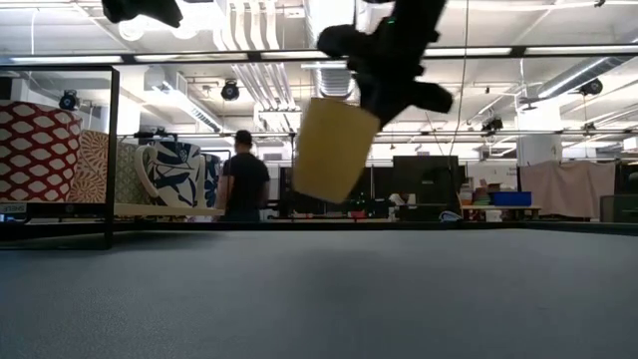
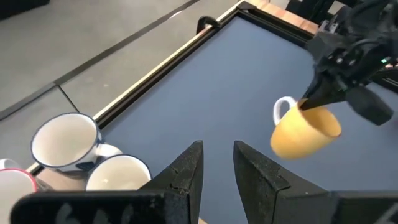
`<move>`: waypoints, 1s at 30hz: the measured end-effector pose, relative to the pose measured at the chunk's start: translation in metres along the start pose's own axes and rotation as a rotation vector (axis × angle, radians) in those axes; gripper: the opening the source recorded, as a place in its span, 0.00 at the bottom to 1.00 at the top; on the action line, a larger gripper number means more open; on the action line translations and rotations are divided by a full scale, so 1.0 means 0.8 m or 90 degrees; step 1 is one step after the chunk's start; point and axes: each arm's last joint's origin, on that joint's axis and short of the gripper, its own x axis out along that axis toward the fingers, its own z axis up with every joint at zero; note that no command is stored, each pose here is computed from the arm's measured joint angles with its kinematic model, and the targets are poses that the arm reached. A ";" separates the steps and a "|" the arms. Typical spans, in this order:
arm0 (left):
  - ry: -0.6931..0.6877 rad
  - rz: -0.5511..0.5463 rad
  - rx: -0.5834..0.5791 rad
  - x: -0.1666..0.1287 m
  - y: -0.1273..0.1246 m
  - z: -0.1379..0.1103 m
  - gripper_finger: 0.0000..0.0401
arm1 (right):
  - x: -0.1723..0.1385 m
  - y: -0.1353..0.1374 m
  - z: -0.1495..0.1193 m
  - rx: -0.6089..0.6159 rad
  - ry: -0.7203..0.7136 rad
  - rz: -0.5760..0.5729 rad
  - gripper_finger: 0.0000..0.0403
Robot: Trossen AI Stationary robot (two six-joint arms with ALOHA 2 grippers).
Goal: Place coffee mugs
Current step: Move the yellow mug from the middle right to the top center of the table
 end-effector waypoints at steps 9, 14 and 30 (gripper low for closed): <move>-0.008 -0.003 0.019 -0.005 0.002 -0.001 0.18 | 0.032 0.021 0.035 0.011 -0.017 0.009 0.03; -0.006 -0.002 0.034 -0.004 0.002 -0.001 0.18 | 0.059 0.030 0.049 0.020 -0.008 0.002 0.03; -0.001 0.000 0.040 -0.006 0.003 -0.003 0.18 | 0.101 0.012 0.097 0.038 0.010 -0.032 0.03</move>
